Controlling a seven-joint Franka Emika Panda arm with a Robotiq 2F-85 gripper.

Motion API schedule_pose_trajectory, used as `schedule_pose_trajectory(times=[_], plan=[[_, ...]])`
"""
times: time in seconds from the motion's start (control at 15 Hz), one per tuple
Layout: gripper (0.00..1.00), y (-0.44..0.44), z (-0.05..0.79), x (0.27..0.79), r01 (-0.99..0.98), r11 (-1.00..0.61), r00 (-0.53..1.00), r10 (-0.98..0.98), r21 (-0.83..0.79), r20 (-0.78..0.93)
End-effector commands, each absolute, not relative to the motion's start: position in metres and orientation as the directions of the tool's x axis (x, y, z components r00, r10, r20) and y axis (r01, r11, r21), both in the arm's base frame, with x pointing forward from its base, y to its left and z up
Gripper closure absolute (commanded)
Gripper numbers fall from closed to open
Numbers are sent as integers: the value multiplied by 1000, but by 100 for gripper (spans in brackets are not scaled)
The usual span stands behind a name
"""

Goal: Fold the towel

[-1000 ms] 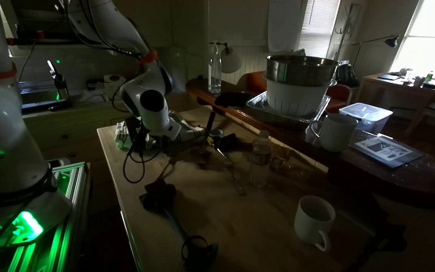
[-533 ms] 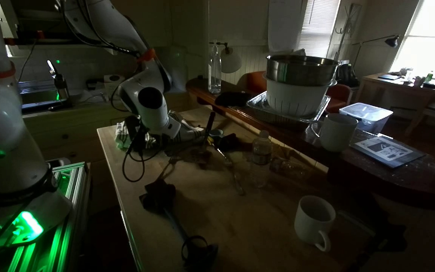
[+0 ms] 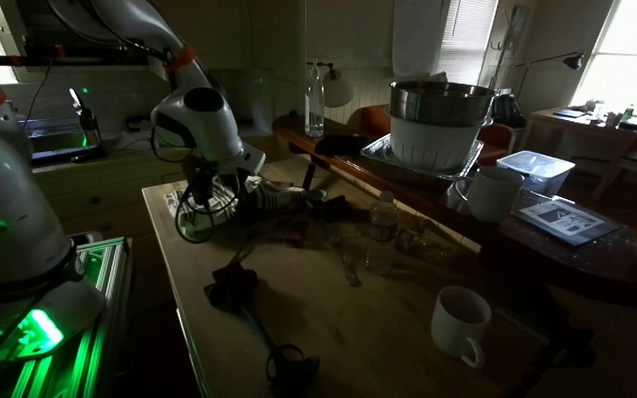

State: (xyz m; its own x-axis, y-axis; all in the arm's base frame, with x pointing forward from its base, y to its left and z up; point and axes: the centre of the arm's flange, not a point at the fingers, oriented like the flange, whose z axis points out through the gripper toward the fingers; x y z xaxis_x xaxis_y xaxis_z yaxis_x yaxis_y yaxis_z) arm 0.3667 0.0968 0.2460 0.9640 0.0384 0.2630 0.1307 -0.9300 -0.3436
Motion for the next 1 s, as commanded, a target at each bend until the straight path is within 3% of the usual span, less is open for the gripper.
schedule_pose_trajectory(times=[0.0,0.53,0.93], plan=[[98,97,287,354,130,-971,962,75,-201,264],[98,197,285,349,248,-965,955,228,-89,188],[98,258,351,316,351,-929,925,325,-117,196]])
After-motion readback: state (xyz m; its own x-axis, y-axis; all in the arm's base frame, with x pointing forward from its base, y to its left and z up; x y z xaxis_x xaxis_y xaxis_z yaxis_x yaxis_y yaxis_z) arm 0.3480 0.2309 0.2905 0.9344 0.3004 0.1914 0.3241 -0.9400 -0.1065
